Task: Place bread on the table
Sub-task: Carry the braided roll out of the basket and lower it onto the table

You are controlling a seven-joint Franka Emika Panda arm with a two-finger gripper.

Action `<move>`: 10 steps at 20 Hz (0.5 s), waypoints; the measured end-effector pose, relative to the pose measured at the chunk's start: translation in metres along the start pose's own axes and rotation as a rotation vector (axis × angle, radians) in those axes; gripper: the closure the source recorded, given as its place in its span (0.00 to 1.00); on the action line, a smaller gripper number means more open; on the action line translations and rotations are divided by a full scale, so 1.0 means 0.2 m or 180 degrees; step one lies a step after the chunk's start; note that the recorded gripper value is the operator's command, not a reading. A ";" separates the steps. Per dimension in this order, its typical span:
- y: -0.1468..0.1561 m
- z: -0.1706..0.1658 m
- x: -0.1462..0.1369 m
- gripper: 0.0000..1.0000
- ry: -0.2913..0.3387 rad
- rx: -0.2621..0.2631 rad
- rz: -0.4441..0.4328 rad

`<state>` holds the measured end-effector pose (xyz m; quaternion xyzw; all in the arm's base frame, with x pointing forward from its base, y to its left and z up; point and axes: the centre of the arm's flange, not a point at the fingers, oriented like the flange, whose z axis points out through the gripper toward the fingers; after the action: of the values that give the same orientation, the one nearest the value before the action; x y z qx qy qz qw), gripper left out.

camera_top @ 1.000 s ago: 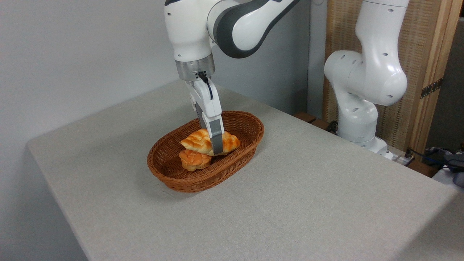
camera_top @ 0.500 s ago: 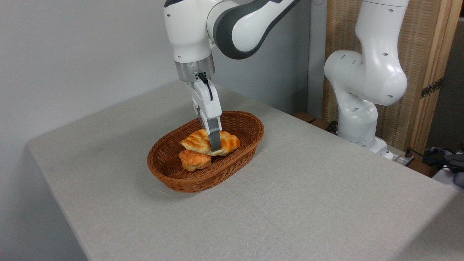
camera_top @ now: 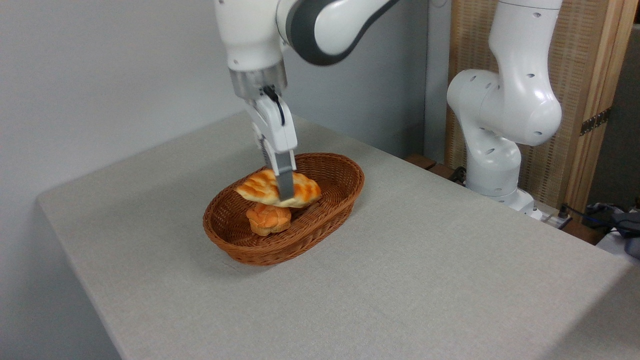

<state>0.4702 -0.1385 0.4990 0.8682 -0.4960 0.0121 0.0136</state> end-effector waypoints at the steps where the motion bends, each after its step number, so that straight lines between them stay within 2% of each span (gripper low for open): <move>1: -0.09 -0.08 -0.04 0.54 0.0086 0.0028 -0.0109; 4: -0.29 -0.20 -0.15 0.54 0.0235 0.0074 -0.0371; 7: -0.52 -0.18 -0.30 0.54 0.0281 0.0101 -0.0667; 10: -0.78 -0.14 -0.48 0.53 0.0384 0.0306 -0.0834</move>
<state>0.5558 0.0238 0.5219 0.9228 -0.3756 0.0860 0.0032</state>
